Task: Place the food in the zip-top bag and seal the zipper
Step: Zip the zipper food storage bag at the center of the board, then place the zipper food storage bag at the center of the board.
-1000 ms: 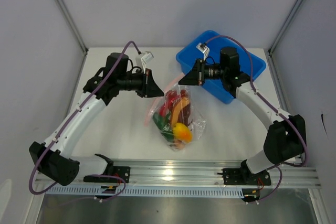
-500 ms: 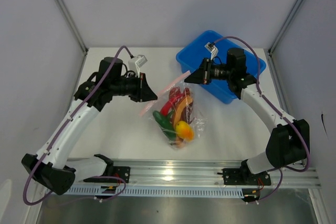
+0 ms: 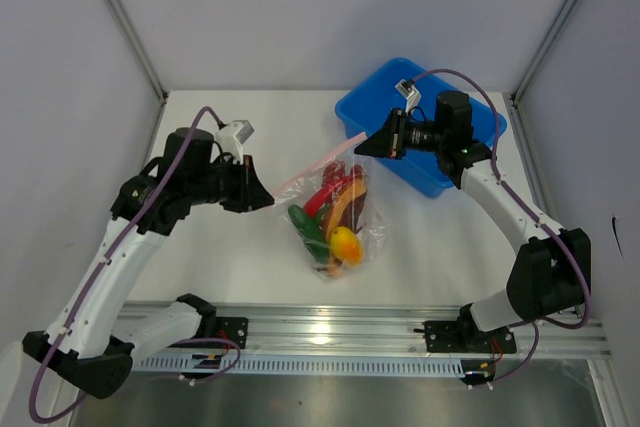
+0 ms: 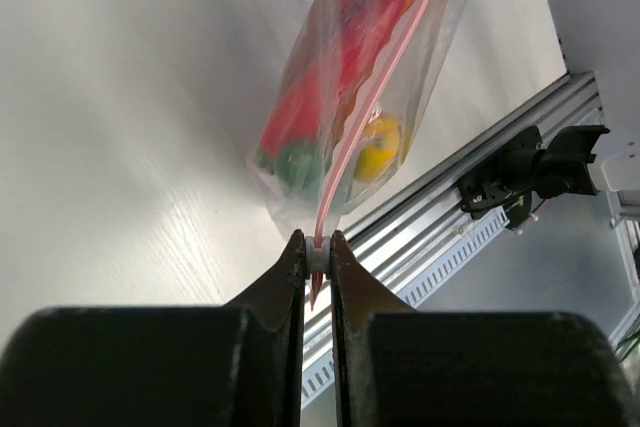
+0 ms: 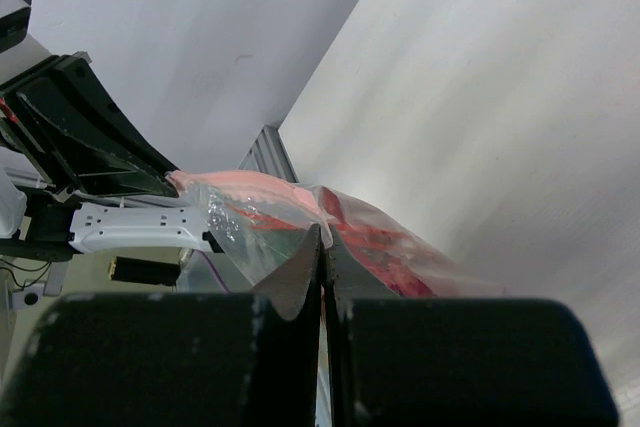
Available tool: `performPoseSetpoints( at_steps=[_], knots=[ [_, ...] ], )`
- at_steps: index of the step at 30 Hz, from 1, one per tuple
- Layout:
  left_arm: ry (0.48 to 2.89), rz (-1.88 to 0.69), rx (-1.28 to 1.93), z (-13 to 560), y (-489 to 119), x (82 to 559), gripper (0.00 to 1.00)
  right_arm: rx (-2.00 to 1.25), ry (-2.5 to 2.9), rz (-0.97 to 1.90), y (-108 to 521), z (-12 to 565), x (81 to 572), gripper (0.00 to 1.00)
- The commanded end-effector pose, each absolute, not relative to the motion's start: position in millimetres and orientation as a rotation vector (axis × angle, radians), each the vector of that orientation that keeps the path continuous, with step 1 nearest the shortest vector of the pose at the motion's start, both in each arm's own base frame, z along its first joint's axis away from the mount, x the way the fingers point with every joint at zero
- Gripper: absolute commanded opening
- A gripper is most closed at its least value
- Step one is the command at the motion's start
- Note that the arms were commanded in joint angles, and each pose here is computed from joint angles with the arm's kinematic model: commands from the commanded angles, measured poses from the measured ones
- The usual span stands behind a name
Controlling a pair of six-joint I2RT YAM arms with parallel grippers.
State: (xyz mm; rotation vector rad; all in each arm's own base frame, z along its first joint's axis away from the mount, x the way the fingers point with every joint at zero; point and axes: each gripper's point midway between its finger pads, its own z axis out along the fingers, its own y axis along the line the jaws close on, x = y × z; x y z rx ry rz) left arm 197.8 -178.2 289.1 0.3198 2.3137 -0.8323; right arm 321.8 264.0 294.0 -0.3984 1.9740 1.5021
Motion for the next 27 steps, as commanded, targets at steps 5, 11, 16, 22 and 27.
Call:
performPoseSetpoints(
  at_steps=[5,11,16,22,27],
  knots=[
    [2.399,-0.701,0.200,279,-147,174,0.01,-0.382,1.906,1.445,257,309,338,0.00],
    [2.403,-0.611,0.137,272,-133,175,0.24,-0.435,1.974,1.475,277,292,335,0.00],
    [2.357,-0.432,0.028,274,-108,191,0.83,-0.480,2.017,1.500,301,278,344,0.00],
    [2.347,-0.206,-0.127,287,-77,207,1.00,-0.483,2.040,1.517,340,254,391,0.00],
    [2.289,-0.349,-0.048,299,-94,200,1.00,-0.507,2.090,1.505,371,219,443,0.00]
  ],
)
